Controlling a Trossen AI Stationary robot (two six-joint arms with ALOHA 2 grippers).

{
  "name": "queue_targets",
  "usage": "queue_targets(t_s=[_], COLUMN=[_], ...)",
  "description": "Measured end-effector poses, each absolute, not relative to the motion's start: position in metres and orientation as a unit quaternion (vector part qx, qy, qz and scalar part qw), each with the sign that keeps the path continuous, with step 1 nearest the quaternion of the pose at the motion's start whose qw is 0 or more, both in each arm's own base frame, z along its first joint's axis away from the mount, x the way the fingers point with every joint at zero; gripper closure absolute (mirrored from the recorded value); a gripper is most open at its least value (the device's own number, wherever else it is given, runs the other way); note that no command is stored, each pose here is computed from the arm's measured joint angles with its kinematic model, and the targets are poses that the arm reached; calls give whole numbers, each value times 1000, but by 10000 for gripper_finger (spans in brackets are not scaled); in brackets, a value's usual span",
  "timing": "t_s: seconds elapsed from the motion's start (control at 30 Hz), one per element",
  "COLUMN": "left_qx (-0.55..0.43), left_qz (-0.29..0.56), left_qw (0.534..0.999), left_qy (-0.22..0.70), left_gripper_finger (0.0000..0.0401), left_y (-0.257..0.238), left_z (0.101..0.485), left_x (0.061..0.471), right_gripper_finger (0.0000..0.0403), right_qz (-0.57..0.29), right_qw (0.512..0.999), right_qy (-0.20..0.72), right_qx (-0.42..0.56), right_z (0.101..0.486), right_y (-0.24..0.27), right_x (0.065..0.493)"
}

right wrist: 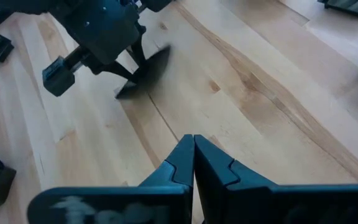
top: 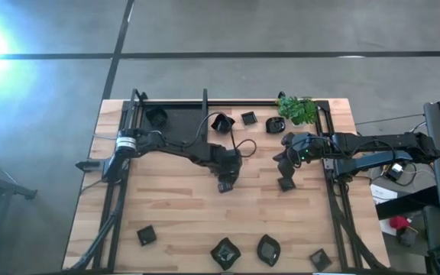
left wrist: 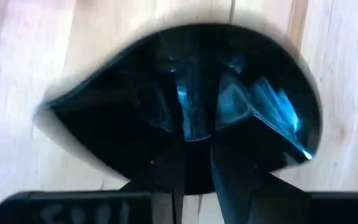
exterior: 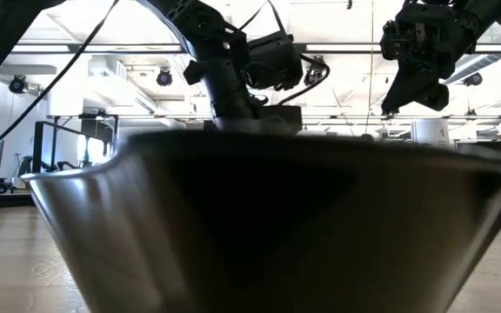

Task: Pick & Place Mini shaped plates
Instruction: Put the stacked black leaf shaped plates on the shelf

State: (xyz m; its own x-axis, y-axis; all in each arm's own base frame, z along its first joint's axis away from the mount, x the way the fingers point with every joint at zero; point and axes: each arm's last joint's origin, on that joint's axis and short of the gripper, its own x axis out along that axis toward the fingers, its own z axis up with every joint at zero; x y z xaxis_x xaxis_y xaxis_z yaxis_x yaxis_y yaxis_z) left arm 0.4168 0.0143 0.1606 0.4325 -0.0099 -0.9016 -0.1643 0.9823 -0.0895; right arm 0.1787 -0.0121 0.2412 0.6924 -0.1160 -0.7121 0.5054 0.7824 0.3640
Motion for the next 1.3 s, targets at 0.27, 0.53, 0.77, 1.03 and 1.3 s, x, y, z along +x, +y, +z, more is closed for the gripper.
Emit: queue_targets(t_s=[0.27,0.53,0.77,1.03,1.3], left_qx=[-80,-137,-299,-407,-447], left_qz=[40,80,221,287,284], left_qw=[821,817,784,741,747], left_qy=[563,555,497,450,401], left_gripper_finger=[325,325,325,325,325], left_y=[9,8,10,19,19], left_z=[175,204,222,200,185], left_x=[404,390,375,371,373], right_gripper_finger=[394,394,394,394,394], right_qz=[-177,-177,-173,-156,-136], right_qw=[877,877,881,897,916], right_qy=[350,350,345,328,292], right_qx=[278,279,273,251,238], right_z=[241,241,243,251,263], right_y=[-12,-12,-12,-11,-11], right_x=[179,179,177,170,157])
